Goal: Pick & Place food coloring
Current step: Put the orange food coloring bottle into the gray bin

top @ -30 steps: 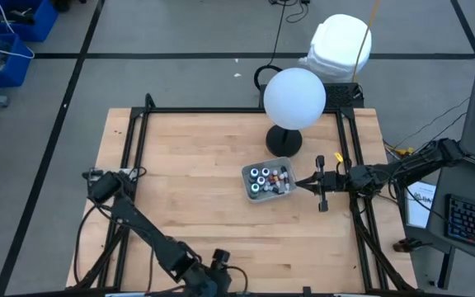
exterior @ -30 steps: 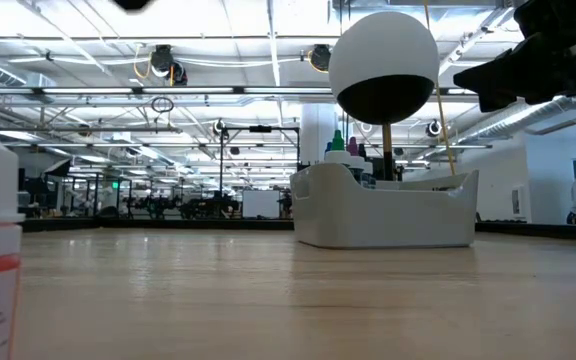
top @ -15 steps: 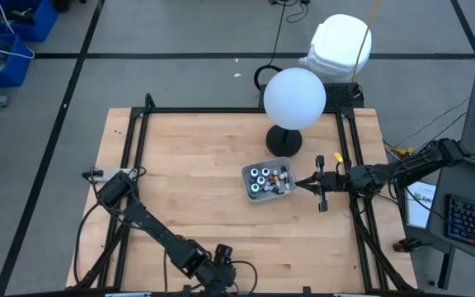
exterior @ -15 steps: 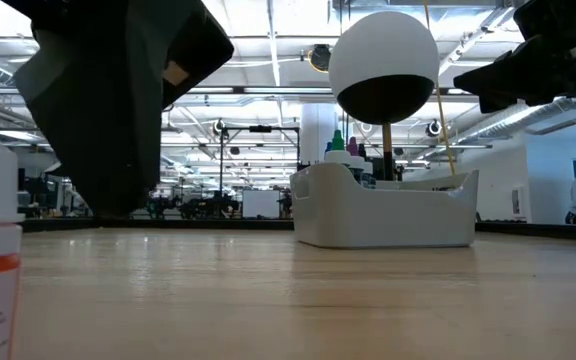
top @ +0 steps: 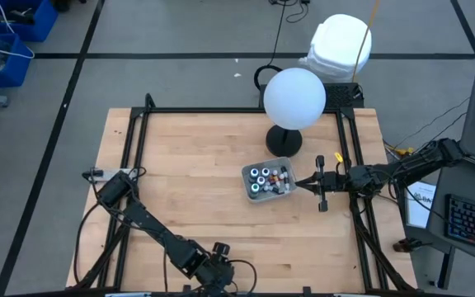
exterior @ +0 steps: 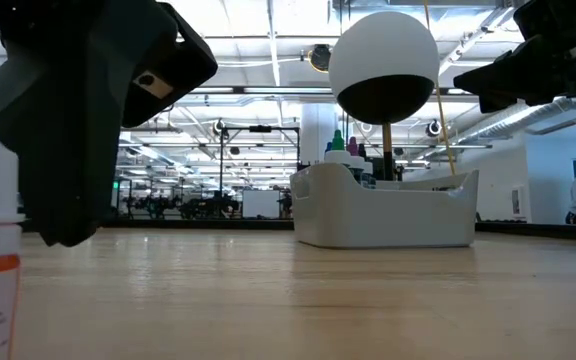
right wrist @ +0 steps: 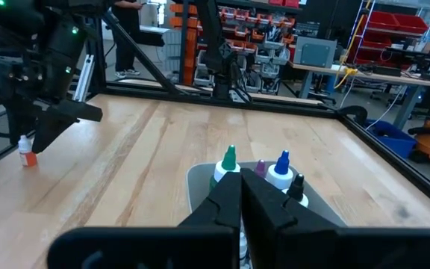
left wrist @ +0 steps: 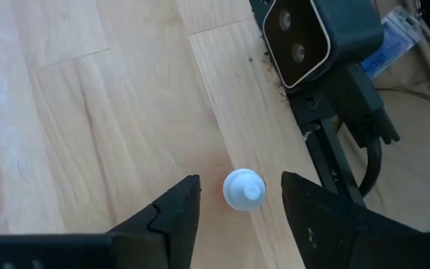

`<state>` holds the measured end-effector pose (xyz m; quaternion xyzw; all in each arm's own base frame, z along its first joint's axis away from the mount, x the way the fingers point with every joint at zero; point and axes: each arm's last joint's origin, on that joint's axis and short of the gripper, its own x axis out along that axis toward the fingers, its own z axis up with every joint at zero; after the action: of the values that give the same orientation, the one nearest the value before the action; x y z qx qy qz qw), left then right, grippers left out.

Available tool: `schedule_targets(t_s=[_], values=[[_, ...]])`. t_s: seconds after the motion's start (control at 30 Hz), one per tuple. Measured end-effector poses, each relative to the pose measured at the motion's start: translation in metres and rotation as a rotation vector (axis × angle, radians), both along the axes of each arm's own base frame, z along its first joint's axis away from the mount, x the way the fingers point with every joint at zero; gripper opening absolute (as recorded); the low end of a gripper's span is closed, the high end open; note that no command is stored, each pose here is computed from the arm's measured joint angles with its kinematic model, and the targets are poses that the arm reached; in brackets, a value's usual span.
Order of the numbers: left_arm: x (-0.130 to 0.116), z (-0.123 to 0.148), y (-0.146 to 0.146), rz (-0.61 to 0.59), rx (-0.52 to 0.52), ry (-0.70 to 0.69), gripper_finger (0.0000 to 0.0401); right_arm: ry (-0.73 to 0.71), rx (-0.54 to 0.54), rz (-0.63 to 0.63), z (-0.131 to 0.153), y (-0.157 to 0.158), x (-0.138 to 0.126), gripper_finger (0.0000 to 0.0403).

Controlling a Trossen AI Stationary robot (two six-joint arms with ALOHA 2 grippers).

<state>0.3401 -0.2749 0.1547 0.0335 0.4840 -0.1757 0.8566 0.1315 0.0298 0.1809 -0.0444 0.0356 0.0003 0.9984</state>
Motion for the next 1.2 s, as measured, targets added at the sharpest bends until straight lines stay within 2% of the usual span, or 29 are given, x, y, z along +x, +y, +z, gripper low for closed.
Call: schedule_targets(t_s=[0.23, 1.03, 1.2], values=[[0.0012, 0.0005, 0.0001, 0.002, -0.006, -0.008, 0.0175, 0.000, 0.000, 0.000, 0.0000, 0.0000, 0.0000, 0.0000], [0.0015, 0.0009, 0.0001, 0.020, -0.012, -0.010, 0.0174, 0.001, -0.001, 0.000, -0.0001, 0.0000, 0.0000, 0.0000], [0.0014, 0.0008, 0.0001, 0.017, -0.020, -0.003, 0.0149, 0.001, -0.005, 0.000, -0.0001, 0.0000, 0.0000, 0.0000]])
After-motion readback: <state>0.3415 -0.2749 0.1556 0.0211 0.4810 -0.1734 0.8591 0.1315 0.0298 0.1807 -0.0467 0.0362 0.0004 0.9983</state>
